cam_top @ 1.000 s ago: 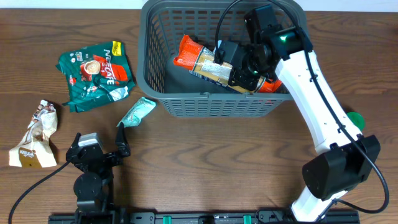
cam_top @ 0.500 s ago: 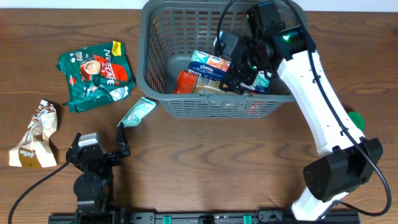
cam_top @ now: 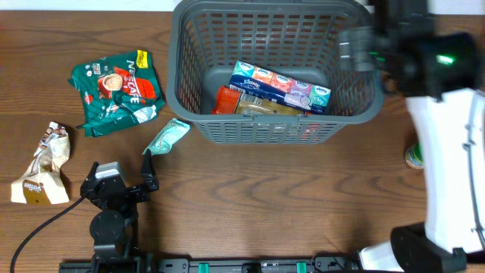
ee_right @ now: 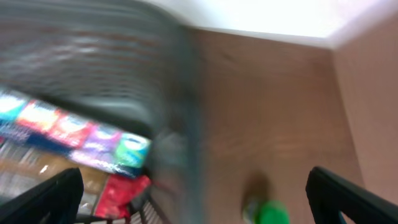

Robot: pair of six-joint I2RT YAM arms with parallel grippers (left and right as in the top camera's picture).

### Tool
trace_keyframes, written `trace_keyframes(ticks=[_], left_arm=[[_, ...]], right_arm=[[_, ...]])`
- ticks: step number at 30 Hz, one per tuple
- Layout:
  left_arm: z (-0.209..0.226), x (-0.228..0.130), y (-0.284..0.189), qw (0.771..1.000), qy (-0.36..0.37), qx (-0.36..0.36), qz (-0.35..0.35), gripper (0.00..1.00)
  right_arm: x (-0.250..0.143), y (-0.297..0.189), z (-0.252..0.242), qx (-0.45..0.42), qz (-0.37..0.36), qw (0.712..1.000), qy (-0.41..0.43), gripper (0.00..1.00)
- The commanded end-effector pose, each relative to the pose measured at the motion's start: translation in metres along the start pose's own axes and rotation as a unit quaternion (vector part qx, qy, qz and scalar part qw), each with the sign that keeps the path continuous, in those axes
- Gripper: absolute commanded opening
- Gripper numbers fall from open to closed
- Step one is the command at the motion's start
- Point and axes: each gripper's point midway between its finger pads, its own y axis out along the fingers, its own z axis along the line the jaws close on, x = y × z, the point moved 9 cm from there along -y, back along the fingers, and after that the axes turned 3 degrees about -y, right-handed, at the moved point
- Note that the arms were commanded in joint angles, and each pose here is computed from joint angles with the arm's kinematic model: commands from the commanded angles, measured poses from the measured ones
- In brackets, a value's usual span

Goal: Pack container
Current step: 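Release the pasta bag and withdraw the right gripper, then lower the right gripper onto the green-capped jar and close on it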

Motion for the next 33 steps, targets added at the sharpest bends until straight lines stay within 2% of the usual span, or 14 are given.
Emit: trace_keyframes(ticks=[1,4,8,14,21,33], left_arm=[[0.003,-0.011,0.002,1.000,0.004,0.012,0.022,0.99],[0.003,-0.011,0.002,1.000,0.004,0.012,0.022,0.99],[0.003,-0.011,0.002,1.000,0.004,0.012,0.022,0.99],[0.003,-0.011,0.002,1.000,0.005,0.012,0.022,0.99],[0.003,-0.011,0.002,1.000,0.004,0.012,0.022,0.99],[0.003,-0.011,0.002,1.000,0.005,0.012,0.022,0.99]], right_arm=[[-0.014,-0.008,-0.049,-0.083,0.017,0.978,0.191,0.99],[-0.032,-0.004,-0.081,-0.113,0.064,0.959,0.252,0.99],[-0.053,-0.002,-0.115,-0.157,0.110,0.937,0.294,0.99],[-0.070,0.003,-0.145,-0.188,0.138,0.911,0.339,0.99],[-0.093,0.032,-0.156,-0.171,0.192,0.886,0.387,0.99],[-0.170,0.130,-0.150,-0.161,0.288,0.851,0.408,0.99]])
